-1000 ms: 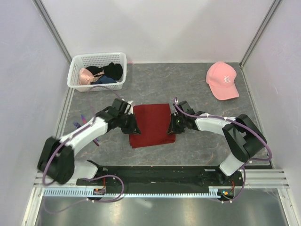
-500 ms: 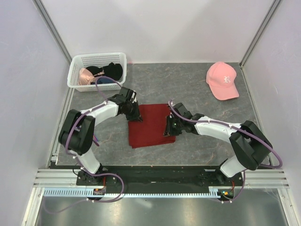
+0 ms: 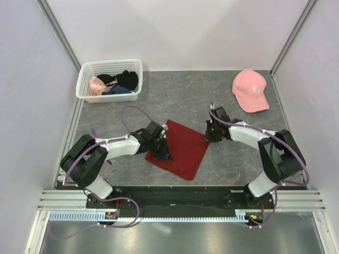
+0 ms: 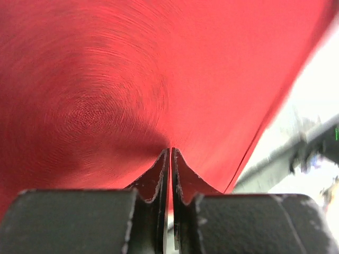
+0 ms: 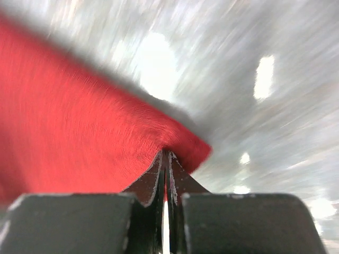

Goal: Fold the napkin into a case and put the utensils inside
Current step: Flatten out the square-folded napkin at the center of the board.

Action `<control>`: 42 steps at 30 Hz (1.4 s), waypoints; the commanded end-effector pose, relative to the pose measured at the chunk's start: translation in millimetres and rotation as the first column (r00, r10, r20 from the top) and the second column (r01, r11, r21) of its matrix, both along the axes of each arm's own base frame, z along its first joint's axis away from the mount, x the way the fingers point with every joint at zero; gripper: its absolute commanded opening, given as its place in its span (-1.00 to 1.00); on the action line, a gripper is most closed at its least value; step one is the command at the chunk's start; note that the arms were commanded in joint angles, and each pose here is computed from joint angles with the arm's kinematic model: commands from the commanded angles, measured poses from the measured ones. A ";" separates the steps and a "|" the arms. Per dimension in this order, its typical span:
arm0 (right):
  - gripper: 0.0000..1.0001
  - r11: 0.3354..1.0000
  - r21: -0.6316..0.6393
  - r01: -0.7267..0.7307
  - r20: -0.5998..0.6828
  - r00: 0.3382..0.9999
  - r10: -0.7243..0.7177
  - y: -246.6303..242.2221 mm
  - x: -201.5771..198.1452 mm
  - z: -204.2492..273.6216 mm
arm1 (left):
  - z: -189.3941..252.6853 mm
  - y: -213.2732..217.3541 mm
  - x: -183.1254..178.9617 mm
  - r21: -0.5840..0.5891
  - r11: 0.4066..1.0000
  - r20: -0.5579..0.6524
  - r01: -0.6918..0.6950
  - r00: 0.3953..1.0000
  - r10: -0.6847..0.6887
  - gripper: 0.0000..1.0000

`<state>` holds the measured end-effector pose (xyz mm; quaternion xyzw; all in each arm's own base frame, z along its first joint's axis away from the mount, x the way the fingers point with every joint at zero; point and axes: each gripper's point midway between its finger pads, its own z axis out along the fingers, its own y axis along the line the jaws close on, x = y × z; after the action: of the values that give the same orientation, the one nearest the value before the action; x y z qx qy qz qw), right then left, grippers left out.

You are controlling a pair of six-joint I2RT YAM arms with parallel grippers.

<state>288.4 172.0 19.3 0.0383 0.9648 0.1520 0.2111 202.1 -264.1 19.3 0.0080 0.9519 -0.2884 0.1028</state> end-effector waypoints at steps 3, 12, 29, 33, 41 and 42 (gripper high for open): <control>-0.84 0.989 -0.143 -0.045 0.119 0.991 0.063 -13.2 45.8 47.8 | 69.1 -20.6 23.8 -0.121 0.992 0.109 -0.030 0.993 0.044 -0.75; -0.43 0.934 0.256 -0.248 0.135 0.966 0.220 111.9 28.3 74.5 | 70.4 26.2 36.6 -0.133 0.987 0.089 -0.087 0.991 0.100 -0.78; -0.63 0.827 0.497 -0.262 0.071 0.962 0.262 212.7 64.3 37.2 | 4.3 64.2 -15.5 -0.031 0.979 -0.040 -0.201 0.979 0.200 -0.83; -0.63 0.847 0.456 -0.272 0.078 0.961 0.266 211.4 72.9 18.5 | 2.1 70.7 -21.6 -0.019 0.979 -0.027 -0.205 0.979 0.204 -0.83; -0.54 0.851 0.410 -0.329 0.120 0.944 0.307 210.9 89.7 35.0 | 42.4 54.9 -19.9 -0.154 0.980 0.053 -0.123 0.990 0.132 -0.75; -0.52 0.855 0.403 -0.327 0.120 0.945 0.306 208.8 88.8 38.9 | 50.1 53.0 -16.3 -0.170 0.977 0.069 -0.127 0.988 0.140 -0.72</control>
<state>364.4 380.9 32.2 -0.0566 0.9028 0.3936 0.1636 175.3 -200.2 37.8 -0.0699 0.9367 -0.3180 0.1284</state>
